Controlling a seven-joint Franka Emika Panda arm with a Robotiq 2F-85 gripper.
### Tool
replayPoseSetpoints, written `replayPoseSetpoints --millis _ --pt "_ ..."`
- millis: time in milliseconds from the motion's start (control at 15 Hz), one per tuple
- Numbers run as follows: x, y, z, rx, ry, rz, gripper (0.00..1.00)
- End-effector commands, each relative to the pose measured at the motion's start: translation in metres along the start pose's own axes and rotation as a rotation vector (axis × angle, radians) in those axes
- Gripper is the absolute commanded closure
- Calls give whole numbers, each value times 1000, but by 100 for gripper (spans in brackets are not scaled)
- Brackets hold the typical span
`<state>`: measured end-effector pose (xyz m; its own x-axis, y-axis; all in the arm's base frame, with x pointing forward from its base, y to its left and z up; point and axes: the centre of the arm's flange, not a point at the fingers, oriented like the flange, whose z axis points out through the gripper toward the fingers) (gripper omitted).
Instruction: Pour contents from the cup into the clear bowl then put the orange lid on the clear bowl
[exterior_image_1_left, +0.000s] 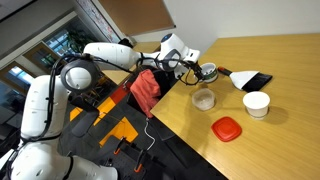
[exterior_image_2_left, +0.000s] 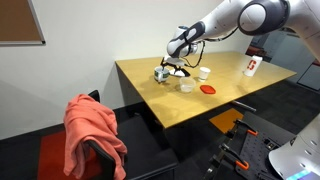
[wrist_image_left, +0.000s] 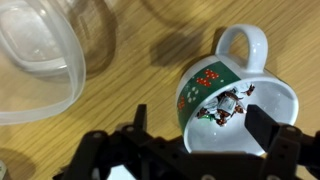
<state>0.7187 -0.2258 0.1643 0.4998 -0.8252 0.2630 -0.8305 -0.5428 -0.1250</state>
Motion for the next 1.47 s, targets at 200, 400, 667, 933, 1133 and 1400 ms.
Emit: replayPoseSetpoints --millis 200,400,667,933,1133,1400 --pt "16 -14 25 2 35 14 44" --pt "17 -18 28 4 40 14 66" --pt "21 -17 31 -7 42 18 96" --pt "21 -17 29 -26 34 19 97" --pt "19 -18 16 -60 24 16 97" --pt "14 -20 -7 -146 36 -20 97"
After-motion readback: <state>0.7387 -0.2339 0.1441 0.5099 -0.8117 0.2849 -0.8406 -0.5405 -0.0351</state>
